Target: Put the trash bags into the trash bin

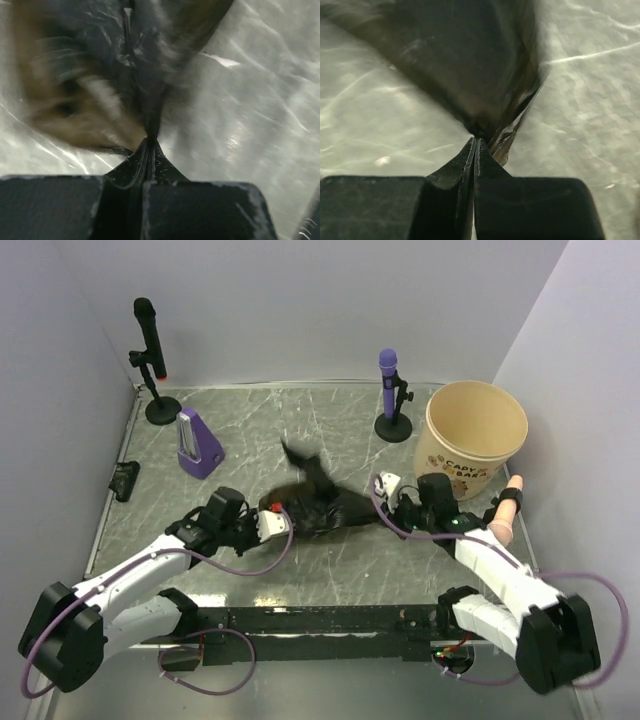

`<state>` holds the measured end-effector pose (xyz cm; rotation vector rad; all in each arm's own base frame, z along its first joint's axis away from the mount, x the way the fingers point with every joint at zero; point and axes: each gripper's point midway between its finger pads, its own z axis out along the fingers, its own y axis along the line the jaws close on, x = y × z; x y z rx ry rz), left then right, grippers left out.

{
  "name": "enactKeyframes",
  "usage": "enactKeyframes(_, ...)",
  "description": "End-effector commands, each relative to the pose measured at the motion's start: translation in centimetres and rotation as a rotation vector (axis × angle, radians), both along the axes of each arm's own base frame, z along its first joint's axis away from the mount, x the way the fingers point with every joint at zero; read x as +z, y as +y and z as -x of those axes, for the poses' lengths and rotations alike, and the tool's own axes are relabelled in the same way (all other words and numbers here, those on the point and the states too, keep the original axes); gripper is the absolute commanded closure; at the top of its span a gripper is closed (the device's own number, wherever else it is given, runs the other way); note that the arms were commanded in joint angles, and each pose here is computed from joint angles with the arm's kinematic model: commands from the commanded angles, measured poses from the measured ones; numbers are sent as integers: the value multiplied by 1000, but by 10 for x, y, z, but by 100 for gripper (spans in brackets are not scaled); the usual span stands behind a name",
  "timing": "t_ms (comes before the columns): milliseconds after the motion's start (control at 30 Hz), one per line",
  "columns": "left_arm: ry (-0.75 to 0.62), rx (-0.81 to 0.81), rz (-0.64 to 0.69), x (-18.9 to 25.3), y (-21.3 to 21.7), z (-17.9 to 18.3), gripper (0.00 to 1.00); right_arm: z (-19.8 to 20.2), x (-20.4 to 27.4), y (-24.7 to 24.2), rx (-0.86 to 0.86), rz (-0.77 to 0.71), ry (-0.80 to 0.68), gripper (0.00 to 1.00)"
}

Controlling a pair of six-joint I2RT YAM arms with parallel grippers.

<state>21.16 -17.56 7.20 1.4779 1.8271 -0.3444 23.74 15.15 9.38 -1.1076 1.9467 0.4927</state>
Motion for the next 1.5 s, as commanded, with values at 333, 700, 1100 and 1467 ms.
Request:
enactKeyframes(333,137,675,613,251,-20,-211,99,-182,307,48,-235,-491,-276,100)
enactKeyframes(700,-871,360,1247,618,48,-169,99,-108,624,24,-102,-823,-1244,100)
enactKeyframes(1100,-54,-348,-50,56,-26,-53,99,-69,56,32,337,148,-186,100)
enactKeyframes(1467,-2,34,340,114,-43,-36,99,-19,120,29,186,-148,-272,100)
